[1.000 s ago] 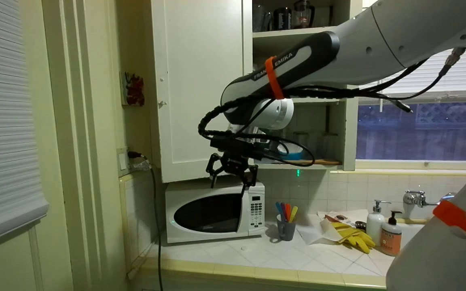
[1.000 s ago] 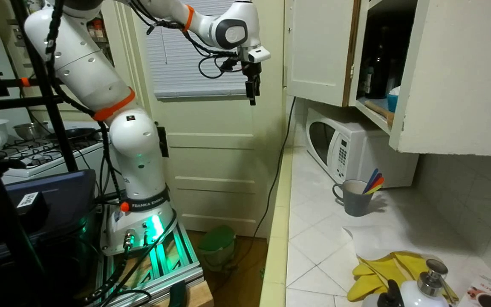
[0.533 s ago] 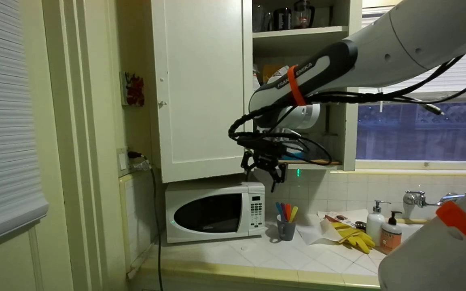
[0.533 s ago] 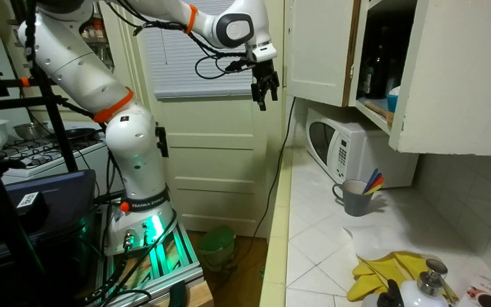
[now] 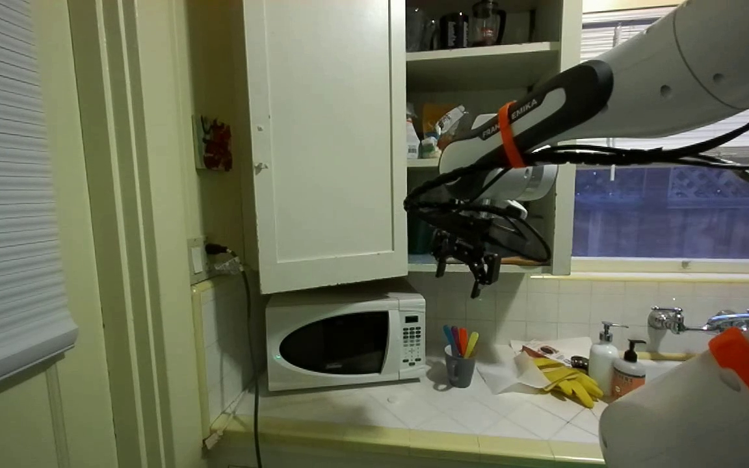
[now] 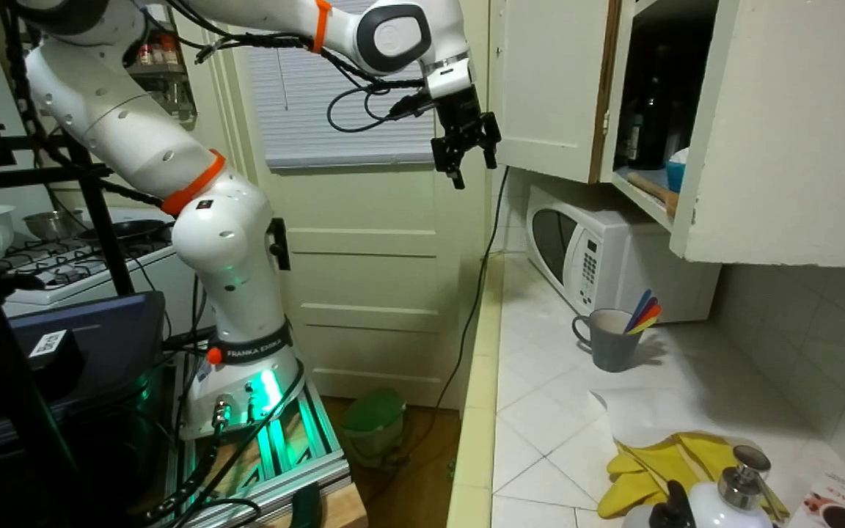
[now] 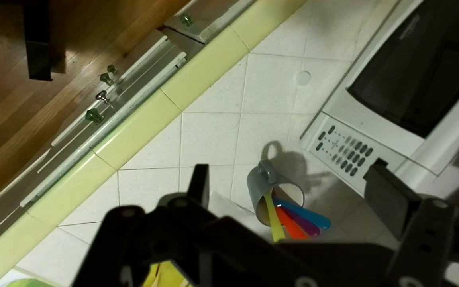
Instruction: Move the blue bowl to the counter
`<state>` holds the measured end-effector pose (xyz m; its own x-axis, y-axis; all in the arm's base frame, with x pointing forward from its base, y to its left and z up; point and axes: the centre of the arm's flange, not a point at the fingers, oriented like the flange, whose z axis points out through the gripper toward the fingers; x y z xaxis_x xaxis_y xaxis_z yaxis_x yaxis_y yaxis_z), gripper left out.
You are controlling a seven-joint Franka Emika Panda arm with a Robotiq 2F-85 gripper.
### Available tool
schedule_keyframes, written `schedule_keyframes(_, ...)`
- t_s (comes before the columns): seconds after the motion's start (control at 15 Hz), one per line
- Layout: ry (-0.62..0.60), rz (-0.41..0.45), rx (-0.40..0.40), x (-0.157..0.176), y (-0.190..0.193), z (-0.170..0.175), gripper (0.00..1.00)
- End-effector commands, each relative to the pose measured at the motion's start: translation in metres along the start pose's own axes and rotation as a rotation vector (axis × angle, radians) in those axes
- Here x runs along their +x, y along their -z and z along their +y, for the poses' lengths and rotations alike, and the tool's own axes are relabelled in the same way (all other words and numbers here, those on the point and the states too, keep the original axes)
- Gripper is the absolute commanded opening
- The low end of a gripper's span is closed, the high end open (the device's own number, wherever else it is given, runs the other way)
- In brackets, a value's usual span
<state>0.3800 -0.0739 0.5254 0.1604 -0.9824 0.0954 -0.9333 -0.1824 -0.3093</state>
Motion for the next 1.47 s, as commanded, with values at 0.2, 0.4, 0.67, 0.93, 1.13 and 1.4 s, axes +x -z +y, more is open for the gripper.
schedule_keyframes(0.2,-0.342,0.115,0.063,0.096,-0.014,-0.048,1.00)
schedule_keyframes(0.4,-0.496,0.167,0.098,0.144,-0.015,-0.064,1.00)
schedule_keyframes(0.67,-0.685,0.233,0.171,0.157,-0.009,-0.084,1.00)
schedule_keyframes(0.93,-0.731,0.236,0.200,0.160,-0.005,-0.082,1.00)
schedule_keyframes(1.13,-0.802,0.280,0.254,0.164,-0.009,-0.083,1.00)
schedule_keyframes(1.4,-0.800,0.334,0.303,0.180,-0.015,-0.084,1.00)
